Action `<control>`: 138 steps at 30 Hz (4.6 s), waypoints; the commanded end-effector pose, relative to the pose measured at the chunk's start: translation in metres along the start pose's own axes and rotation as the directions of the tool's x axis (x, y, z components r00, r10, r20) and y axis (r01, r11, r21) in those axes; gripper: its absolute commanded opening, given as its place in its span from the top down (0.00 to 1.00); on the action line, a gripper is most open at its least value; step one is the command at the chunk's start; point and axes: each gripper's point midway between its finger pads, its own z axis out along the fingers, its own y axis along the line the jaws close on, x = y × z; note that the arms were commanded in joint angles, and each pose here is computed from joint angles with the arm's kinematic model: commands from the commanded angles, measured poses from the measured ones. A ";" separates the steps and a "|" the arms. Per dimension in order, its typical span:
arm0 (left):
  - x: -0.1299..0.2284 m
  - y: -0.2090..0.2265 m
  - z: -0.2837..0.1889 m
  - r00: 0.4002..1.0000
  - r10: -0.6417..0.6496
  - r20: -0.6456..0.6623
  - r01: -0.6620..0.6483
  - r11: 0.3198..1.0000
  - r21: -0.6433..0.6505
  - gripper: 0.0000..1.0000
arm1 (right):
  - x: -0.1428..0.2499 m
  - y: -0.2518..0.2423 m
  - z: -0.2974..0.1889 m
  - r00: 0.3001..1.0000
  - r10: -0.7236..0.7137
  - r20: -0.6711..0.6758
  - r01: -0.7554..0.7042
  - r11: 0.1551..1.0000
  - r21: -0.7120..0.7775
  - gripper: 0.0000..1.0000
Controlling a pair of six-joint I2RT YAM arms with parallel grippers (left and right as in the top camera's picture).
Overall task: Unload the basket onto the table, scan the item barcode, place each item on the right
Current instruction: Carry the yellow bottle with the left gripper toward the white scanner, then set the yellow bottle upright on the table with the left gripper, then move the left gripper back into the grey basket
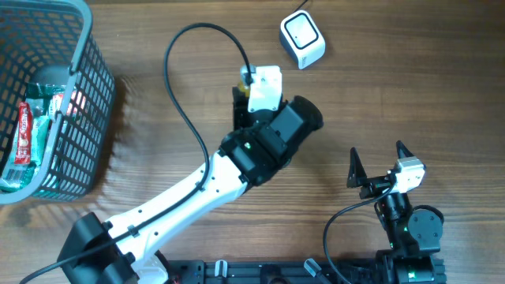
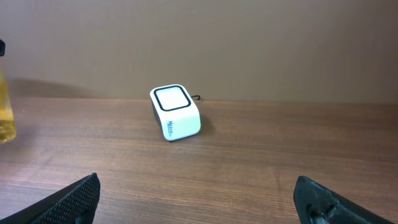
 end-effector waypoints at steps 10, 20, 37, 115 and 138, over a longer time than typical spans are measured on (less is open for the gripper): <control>-0.018 -0.001 -0.014 0.997 -0.051 0.052 0.051 0.999 0.003 0.54 | -0.001 0.002 0.000 1.000 -0.013 0.006 0.013 1.000 -0.011 0.00; -0.017 -0.007 -0.013 0.995 -0.073 0.066 0.072 0.997 0.019 0.54 | -0.001 0.002 0.000 1.000 -0.012 0.006 0.012 1.000 -0.011 0.00; 0.057 -0.043 0.039 0.979 0.067 0.194 -0.062 0.998 -0.030 0.54 | -0.001 0.002 0.000 1.000 -0.012 0.006 0.012 1.000 -0.011 0.00; -0.176 0.194 -0.127 0.771 -0.090 0.630 0.211 0.970 -0.120 0.20 | -0.001 0.002 0.000 1.000 -0.012 0.006 0.012 1.000 -0.011 0.00; -0.183 0.328 -0.032 0.916 -0.170 0.362 0.288 0.910 -0.300 0.16 | -0.001 0.002 0.000 1.000 -0.012 0.006 0.012 1.000 -0.011 0.00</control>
